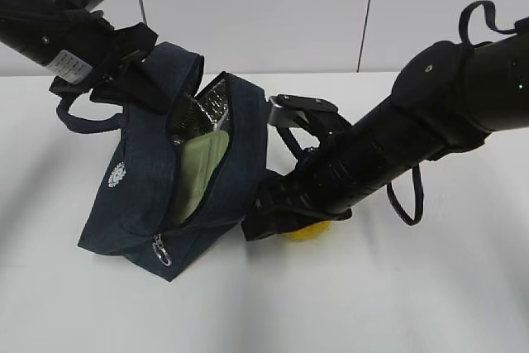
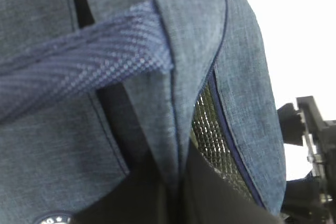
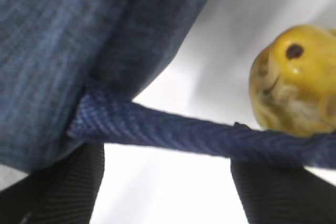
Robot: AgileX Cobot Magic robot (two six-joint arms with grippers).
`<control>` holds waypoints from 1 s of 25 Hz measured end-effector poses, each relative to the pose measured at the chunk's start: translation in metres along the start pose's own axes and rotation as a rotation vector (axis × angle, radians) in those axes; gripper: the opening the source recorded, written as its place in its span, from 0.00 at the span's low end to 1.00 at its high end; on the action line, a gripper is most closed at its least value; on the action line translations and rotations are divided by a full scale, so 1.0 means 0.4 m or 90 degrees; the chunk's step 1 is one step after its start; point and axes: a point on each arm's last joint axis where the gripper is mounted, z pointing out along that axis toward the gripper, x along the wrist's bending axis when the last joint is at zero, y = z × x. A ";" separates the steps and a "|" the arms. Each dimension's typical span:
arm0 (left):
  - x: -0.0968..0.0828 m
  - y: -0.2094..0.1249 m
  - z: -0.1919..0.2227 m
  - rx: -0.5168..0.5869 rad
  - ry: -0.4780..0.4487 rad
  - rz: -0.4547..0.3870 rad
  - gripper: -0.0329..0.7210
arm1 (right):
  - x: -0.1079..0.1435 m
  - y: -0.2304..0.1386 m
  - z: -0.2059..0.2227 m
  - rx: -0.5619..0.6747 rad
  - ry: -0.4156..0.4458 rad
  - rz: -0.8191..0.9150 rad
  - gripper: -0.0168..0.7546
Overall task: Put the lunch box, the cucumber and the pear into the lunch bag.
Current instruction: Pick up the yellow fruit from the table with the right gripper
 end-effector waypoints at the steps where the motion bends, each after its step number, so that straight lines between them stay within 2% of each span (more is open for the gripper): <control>1: 0.000 0.000 0.000 0.000 0.000 0.000 0.04 | 0.002 0.003 -0.005 -0.006 -0.003 -0.005 0.74; 14: 0.001 -0.001 0.000 0.004 0.002 0.002 0.04 | 0.019 0.019 -0.067 -0.044 -0.045 -0.065 0.74; 25: 0.001 -0.002 0.000 0.004 0.002 0.002 0.04 | 0.002 0.040 -0.088 -0.099 -0.123 -0.113 0.74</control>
